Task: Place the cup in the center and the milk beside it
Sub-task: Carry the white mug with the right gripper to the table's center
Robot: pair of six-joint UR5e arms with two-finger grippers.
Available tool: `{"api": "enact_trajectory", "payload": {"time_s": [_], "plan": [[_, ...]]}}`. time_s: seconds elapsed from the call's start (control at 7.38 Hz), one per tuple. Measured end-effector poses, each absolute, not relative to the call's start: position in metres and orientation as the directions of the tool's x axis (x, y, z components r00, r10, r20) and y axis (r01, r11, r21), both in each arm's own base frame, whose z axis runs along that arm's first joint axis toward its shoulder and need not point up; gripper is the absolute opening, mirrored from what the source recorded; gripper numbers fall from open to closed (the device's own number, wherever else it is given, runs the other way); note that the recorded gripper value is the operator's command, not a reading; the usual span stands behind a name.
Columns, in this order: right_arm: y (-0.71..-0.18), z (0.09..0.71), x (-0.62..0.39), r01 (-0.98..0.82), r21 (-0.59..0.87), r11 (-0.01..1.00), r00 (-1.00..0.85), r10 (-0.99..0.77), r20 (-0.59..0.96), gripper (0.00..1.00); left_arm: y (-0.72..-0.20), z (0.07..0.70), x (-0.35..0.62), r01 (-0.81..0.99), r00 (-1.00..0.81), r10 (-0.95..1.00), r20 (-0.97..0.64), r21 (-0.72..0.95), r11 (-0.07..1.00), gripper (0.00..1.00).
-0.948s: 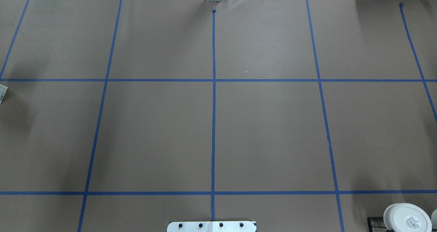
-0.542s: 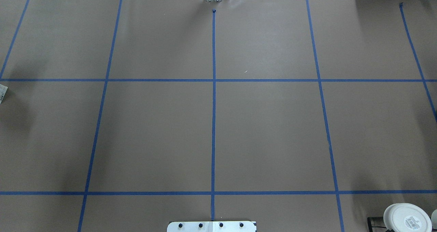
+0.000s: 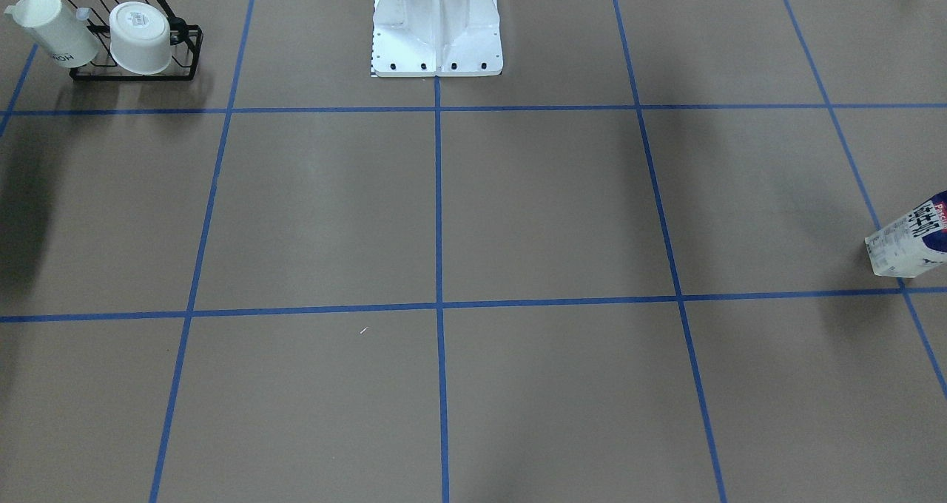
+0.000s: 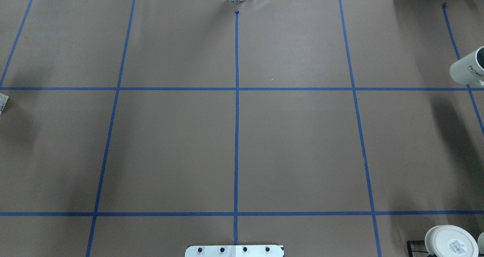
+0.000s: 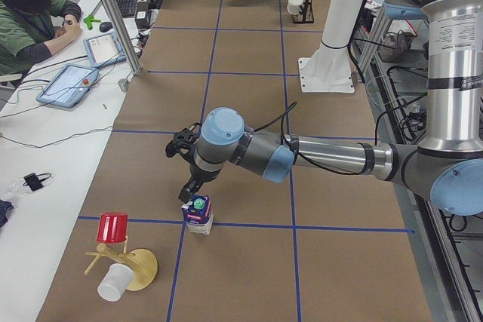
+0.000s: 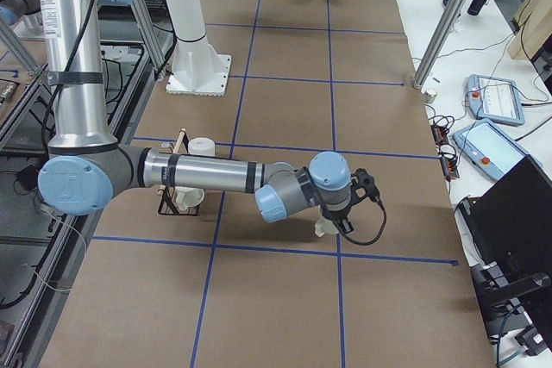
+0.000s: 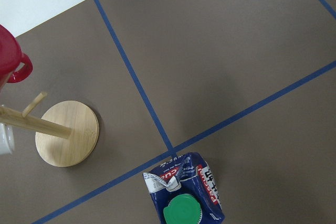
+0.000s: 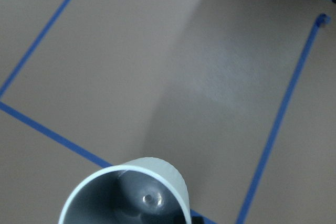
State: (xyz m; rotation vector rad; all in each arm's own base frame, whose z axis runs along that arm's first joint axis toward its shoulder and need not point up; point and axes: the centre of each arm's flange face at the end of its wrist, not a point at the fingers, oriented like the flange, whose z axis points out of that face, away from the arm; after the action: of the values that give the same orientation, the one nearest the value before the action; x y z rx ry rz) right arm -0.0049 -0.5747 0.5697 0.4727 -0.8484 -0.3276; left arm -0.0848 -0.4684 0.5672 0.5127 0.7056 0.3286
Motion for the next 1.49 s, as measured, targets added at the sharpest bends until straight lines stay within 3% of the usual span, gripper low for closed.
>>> {"api": "enact_trajectory", "payload": {"time_s": [0.27, 0.68, 1.22, 1.49], "plan": [[-0.597, 0.469, -0.102, 0.038, 0.479, 0.877, 0.535, -0.422, 0.732, 0.0, -0.468, 0.567, -0.085, -0.115, 0.718, 0.451, -0.53, 0.549, 0.828, 0.98], [-0.559, 0.318, -0.282, -0.078, 0.357, 0.931, 0.468, -0.282, 0.837, 0.0, -0.468, 0.569, -0.084, -0.115, 0.718, 0.449, -0.532, 0.546, 0.83, 0.98], [-0.469, 0.2, -0.483, -0.098, 0.202, 0.975, 0.635, -0.095, 0.766, 0.0, -0.469, 0.574, -0.084, -0.116, 0.717, 0.445, -0.537, 0.538, 0.835, 0.98], [-0.428, 0.182, -0.526, -0.073, 0.129, 0.989, 0.676, -0.046, 0.735, 0.0, -0.47, 0.575, -0.084, -0.117, 0.717, 0.445, -0.537, 0.536, 0.836, 0.98]]}}
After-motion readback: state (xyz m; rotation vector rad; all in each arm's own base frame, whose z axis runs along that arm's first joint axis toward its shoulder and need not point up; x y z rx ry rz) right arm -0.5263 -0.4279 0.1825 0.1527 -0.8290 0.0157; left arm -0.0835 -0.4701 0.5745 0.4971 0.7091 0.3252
